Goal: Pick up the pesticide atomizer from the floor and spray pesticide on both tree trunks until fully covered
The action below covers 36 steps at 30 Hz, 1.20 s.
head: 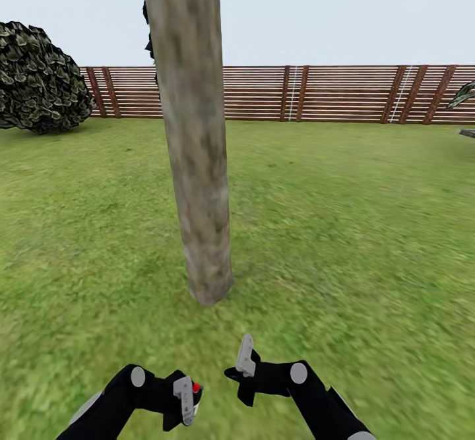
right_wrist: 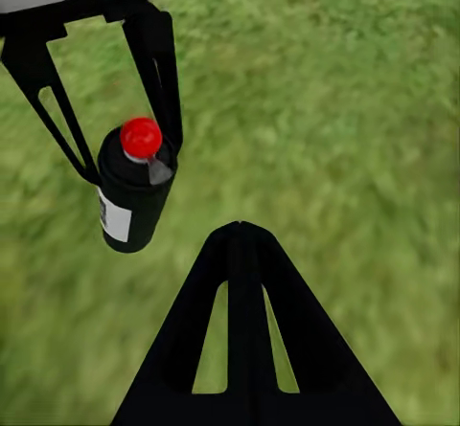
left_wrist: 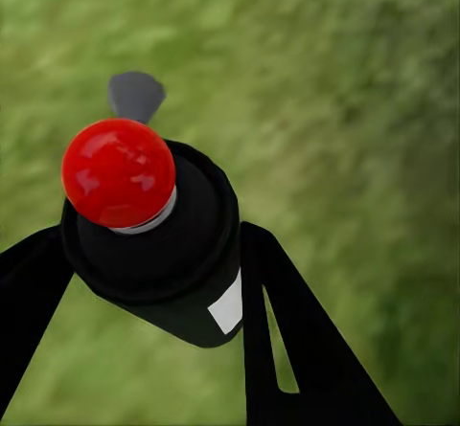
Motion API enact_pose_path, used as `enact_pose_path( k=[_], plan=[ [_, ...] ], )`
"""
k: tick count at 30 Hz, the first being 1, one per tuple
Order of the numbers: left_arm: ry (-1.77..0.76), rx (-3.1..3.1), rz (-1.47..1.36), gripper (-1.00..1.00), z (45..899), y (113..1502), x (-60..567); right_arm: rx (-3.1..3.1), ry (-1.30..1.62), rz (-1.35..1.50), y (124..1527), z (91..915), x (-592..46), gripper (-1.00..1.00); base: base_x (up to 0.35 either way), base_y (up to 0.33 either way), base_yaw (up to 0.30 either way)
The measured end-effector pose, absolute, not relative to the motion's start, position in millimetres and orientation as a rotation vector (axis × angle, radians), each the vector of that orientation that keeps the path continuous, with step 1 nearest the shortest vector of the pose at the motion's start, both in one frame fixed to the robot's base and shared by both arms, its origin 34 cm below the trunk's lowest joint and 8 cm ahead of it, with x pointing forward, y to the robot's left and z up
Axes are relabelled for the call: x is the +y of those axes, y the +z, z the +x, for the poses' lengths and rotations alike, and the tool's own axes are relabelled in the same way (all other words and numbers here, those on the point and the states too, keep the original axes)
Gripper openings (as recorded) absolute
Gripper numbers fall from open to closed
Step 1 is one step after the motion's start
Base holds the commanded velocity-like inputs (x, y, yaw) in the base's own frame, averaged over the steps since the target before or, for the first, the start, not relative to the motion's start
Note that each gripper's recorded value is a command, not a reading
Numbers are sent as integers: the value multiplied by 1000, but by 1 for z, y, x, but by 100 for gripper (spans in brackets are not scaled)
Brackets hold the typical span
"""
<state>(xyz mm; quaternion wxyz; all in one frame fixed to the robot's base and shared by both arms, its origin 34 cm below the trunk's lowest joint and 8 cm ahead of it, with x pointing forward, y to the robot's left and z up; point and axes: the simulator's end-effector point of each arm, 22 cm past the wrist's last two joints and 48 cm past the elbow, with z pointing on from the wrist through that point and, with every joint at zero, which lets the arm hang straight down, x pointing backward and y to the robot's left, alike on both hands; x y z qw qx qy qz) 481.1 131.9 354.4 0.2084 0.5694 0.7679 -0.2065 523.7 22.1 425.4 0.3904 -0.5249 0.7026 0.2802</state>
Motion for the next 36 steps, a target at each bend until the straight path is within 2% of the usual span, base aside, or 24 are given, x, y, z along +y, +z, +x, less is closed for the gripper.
enact_pose_path(
  k=[36],
  plan=[
    [-669, 2061, 1602, -100, 488, 374, 101, 1765, 723, -1394, 422, 512, 31, -100, 0, 0, 0]
  ],
)
